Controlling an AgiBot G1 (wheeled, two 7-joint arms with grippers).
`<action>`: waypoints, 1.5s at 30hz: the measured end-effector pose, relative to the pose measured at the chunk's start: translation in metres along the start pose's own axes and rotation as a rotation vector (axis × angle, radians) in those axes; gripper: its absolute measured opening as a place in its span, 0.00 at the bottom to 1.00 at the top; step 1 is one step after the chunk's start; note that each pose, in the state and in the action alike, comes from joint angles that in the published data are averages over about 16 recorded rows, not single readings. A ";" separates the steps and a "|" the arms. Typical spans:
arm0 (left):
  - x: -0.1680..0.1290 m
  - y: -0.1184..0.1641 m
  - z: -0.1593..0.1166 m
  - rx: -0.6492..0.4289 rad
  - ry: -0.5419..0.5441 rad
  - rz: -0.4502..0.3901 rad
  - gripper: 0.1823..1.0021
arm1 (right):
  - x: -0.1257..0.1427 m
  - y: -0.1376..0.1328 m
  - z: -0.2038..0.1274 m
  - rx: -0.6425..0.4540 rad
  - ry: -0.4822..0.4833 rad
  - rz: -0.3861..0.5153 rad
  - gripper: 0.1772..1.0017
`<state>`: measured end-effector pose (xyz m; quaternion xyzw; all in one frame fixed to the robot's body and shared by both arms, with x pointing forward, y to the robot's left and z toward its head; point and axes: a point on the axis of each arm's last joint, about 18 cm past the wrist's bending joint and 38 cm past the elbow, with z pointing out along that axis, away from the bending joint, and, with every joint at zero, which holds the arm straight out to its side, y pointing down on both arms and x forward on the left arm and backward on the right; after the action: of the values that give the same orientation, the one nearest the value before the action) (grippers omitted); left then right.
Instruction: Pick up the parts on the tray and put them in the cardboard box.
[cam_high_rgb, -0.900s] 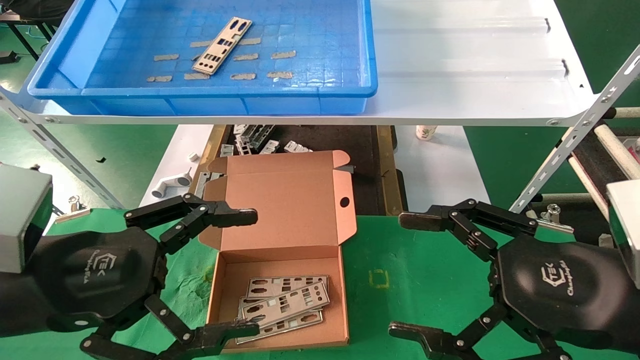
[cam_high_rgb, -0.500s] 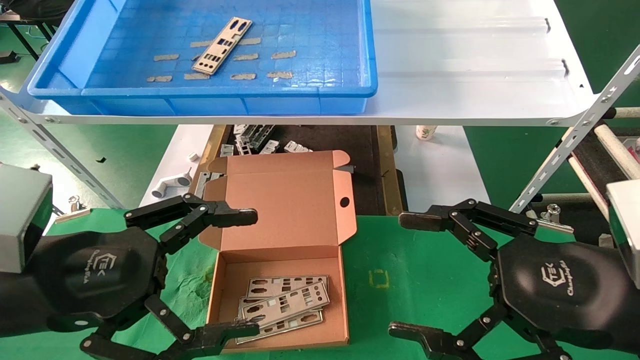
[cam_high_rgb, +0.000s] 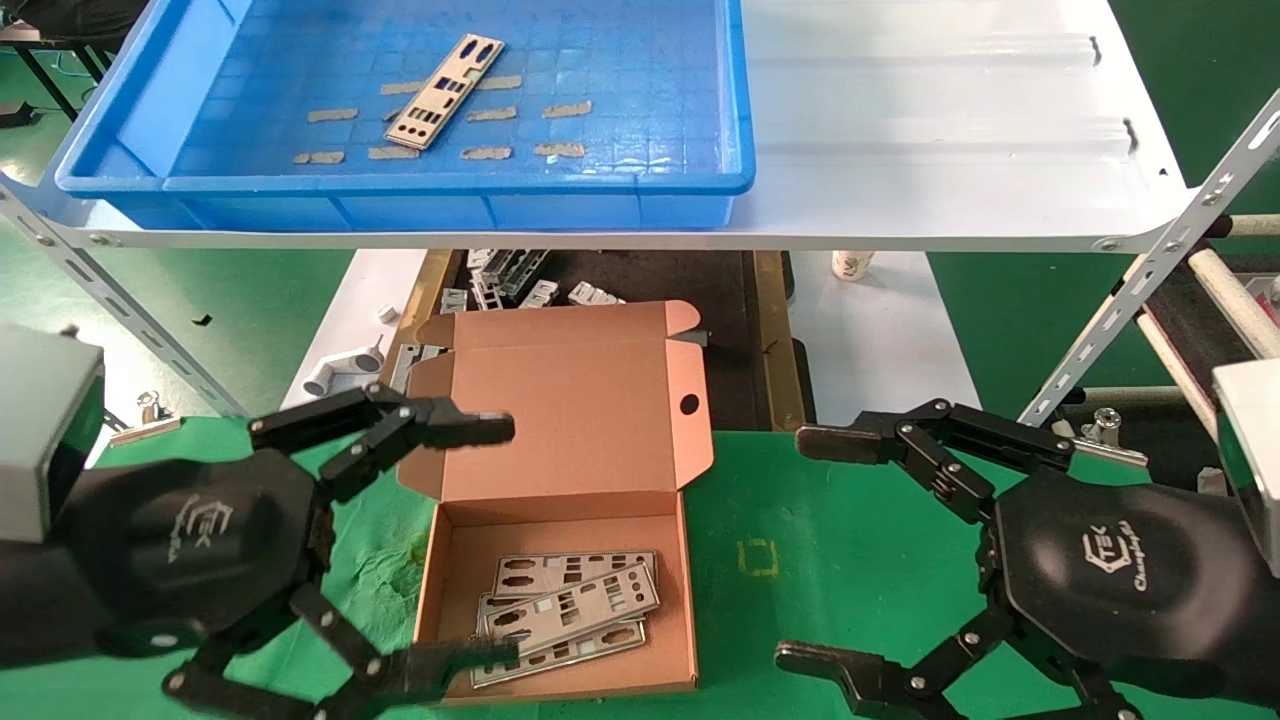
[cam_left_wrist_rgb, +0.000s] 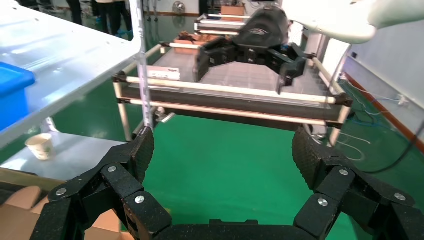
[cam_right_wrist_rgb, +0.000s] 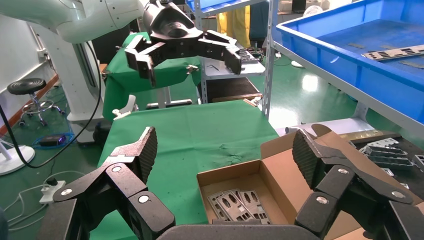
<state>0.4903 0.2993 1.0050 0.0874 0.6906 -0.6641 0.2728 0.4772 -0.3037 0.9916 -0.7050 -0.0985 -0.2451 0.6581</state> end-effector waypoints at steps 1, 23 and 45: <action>-0.005 -0.001 0.001 0.003 -0.017 0.002 1.00 | 0.000 0.000 0.000 0.000 0.000 0.000 0.98; -0.213 -0.038 0.036 -0.125 -0.589 0.034 1.00 | 0.000 0.000 0.000 0.000 0.000 0.000 0.59; -0.270 -0.046 0.048 -0.344 -0.764 -0.061 1.00 | 0.000 0.000 0.000 0.000 0.000 0.000 0.08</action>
<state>0.7064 0.3137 1.1798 -0.2326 0.6430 -0.5316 0.4999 0.4772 -0.3037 0.9916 -0.7050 -0.0985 -0.2451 0.6581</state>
